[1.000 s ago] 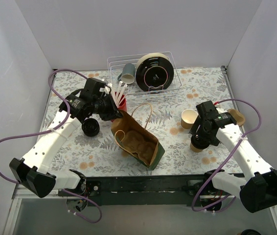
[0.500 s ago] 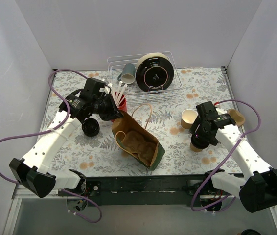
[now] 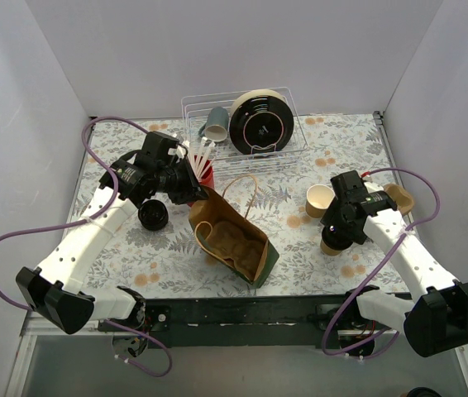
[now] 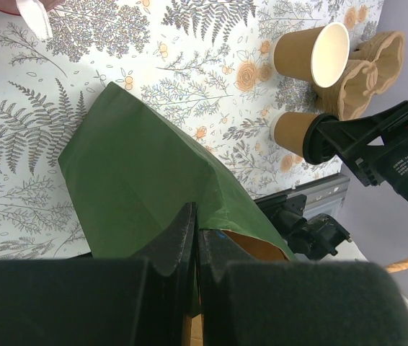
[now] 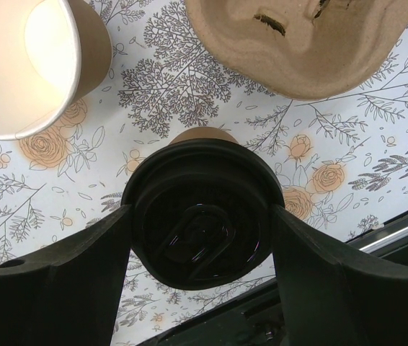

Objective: Pack the takeout coffee

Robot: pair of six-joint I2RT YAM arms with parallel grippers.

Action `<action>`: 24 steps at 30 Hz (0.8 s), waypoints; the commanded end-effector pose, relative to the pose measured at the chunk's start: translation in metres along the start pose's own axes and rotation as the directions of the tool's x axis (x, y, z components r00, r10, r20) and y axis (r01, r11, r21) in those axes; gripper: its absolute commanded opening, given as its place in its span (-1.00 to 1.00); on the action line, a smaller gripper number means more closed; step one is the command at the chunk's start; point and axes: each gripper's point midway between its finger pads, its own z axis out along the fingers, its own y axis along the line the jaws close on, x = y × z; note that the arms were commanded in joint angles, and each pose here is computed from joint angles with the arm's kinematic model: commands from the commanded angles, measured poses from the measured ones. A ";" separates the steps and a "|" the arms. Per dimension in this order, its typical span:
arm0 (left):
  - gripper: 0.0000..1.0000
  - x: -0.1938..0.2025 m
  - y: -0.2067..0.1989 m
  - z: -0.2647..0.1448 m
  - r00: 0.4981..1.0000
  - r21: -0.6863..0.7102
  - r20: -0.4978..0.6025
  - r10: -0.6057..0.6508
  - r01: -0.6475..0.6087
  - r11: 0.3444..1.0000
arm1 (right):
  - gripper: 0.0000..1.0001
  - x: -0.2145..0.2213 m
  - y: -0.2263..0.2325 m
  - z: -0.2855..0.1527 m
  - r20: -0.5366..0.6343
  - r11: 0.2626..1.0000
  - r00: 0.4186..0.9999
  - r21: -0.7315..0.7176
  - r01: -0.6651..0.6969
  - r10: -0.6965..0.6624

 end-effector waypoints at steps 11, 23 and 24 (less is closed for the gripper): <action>-1.00 -0.003 -0.005 -0.015 0.999 0.041 0.042 0.006 -0.008 0.999 | 0.29 0.006 -0.004 -0.001 -0.031 1.000 0.999 0.003 0.029 -0.028; -1.00 0.000 0.002 -0.019 0.999 0.014 0.030 0.034 -0.035 0.999 | 0.02 -0.024 0.014 -0.040 0.095 0.900 0.916 -0.170 0.402 -0.391; -1.00 0.002 0.006 -0.018 0.999 0.004 0.027 0.033 -0.033 0.999 | 0.02 -0.025 0.013 -0.045 0.104 0.893 0.909 -0.175 0.415 -0.403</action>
